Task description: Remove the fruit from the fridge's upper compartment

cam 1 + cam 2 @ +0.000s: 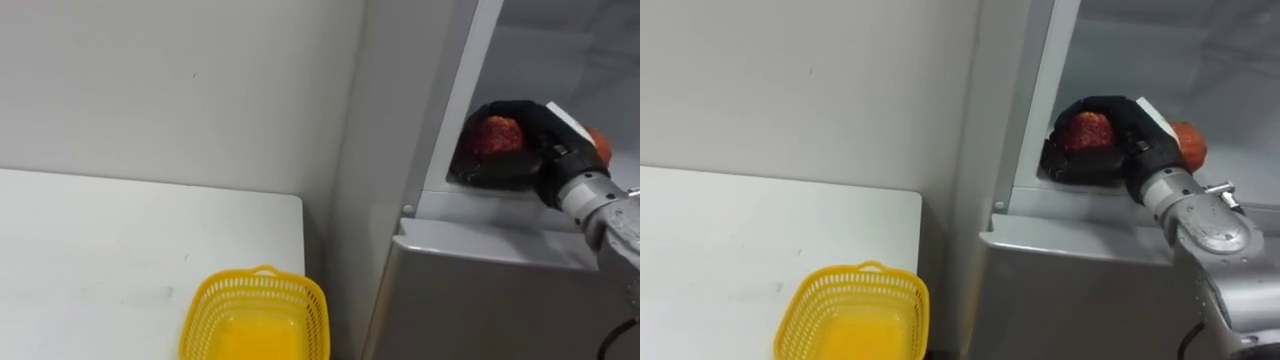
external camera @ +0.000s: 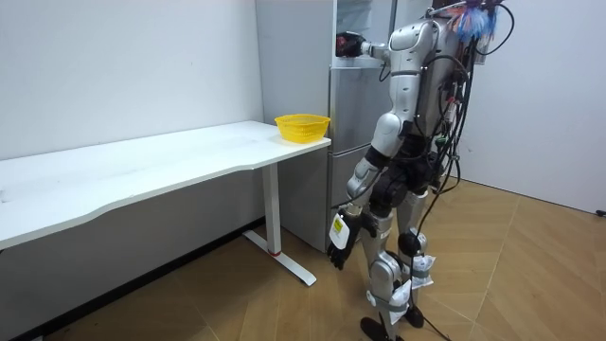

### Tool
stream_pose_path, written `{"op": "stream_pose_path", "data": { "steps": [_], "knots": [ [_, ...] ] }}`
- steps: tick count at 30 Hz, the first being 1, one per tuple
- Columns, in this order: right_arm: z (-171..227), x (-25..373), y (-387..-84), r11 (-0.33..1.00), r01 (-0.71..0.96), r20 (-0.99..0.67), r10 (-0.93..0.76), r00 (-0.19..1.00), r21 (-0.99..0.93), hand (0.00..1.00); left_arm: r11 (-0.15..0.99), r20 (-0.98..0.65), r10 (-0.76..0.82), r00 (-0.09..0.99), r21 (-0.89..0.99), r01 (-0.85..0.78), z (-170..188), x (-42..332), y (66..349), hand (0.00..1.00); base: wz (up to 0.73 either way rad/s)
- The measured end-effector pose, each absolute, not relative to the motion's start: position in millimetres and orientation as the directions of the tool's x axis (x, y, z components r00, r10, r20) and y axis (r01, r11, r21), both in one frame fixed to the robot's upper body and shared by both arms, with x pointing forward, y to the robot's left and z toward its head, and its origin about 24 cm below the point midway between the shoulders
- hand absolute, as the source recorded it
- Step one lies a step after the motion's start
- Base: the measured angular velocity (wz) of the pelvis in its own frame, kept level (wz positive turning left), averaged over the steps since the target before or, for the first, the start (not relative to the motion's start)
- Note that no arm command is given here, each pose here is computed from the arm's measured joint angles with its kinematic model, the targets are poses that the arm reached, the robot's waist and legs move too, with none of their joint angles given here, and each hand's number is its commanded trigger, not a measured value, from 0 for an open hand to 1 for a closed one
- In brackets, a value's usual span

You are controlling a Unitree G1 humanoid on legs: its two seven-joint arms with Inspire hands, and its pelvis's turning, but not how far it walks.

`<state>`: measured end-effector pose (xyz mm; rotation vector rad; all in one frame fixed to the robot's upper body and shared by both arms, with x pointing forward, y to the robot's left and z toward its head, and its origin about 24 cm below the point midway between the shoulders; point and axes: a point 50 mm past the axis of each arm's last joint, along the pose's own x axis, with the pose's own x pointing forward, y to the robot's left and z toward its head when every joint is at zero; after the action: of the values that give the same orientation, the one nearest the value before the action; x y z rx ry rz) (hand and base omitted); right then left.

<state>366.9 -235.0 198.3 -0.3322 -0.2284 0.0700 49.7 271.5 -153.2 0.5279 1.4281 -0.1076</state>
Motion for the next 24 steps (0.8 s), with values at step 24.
{"op": "stream_pose_path", "data": {
  "steps": [24],
  "knots": [
    [188.7, 283.9, -176.8, 0.916, 0.188, 0.524, 0.029, 0.851, -0.356, 1.0, 0.871, -0.951, 0.245, 0.189, 0.301, 0.387, -161.9, 32.0, 251.6, 0.0, 0.0]
  ]
}}
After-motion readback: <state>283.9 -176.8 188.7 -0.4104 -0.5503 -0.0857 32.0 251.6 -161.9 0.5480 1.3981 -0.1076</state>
